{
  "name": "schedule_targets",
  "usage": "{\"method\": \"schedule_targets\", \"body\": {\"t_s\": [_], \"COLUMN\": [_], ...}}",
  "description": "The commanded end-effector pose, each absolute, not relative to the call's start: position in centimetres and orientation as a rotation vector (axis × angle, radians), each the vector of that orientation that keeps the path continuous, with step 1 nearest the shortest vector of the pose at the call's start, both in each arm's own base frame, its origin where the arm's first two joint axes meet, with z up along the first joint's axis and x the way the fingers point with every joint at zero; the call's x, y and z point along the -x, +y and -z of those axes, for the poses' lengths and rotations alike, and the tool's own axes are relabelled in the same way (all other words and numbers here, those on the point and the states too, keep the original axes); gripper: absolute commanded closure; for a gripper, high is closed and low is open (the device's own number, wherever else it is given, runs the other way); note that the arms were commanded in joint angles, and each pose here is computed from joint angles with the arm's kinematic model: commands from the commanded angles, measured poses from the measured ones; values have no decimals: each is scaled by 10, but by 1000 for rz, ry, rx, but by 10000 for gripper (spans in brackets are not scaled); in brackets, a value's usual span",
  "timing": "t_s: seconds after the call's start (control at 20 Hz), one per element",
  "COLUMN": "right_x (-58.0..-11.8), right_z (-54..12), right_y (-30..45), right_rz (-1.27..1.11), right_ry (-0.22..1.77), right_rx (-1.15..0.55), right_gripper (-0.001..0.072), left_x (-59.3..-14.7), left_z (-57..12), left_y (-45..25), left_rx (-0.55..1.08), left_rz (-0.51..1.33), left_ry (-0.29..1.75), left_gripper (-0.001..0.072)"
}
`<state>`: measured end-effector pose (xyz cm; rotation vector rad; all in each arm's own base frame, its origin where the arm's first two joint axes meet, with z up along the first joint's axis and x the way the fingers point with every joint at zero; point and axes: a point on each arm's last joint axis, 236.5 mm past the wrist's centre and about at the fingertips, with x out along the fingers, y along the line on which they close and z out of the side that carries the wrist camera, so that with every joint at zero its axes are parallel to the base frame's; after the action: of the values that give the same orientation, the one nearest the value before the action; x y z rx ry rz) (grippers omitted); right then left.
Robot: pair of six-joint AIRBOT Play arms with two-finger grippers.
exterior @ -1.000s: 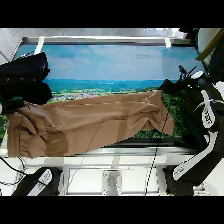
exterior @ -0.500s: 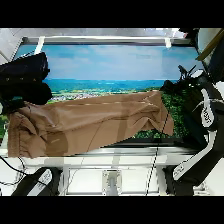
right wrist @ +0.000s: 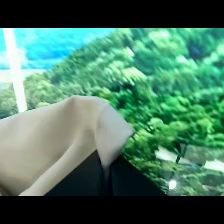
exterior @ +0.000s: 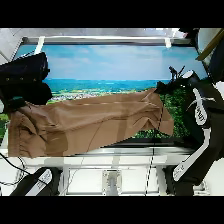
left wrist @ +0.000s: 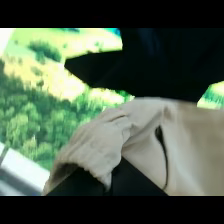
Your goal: Fold the clothes and pants, and hang the long-sleeved shirts on hangers.
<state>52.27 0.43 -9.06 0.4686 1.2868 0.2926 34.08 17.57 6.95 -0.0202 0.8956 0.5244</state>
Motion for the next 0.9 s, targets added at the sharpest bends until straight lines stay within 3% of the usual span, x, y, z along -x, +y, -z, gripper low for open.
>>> {"method": "schedule_targets", "body": {"t_s": [0.0,0.15,0.3,0.55,0.85], "right_x": [-534,-529,-527,-552,-597], "right_z": [43,-11,-43,-23,-9], "right_y": [-6,-41,-62,-53,-69], "right_rz": [-310,-248,-203,-172,-19], "right_ry": [1220,1182,1123,1084,946], "right_rx": [-404,-331,-325,-351,-484], "right_gripper": [697,696,696,697,697], "left_x": [-372,-388,-387,-438,-487], "left_z": [-118,-159,-143,-92,-44], "left_y": [180,193,213,204,207], "left_rx": [66,92,139,136,253], "left_rz": [-533,-553,-601,-520,-490], "left_ry": [698,556,578,598,542], "left_gripper": [690,691,690,691,691]}}
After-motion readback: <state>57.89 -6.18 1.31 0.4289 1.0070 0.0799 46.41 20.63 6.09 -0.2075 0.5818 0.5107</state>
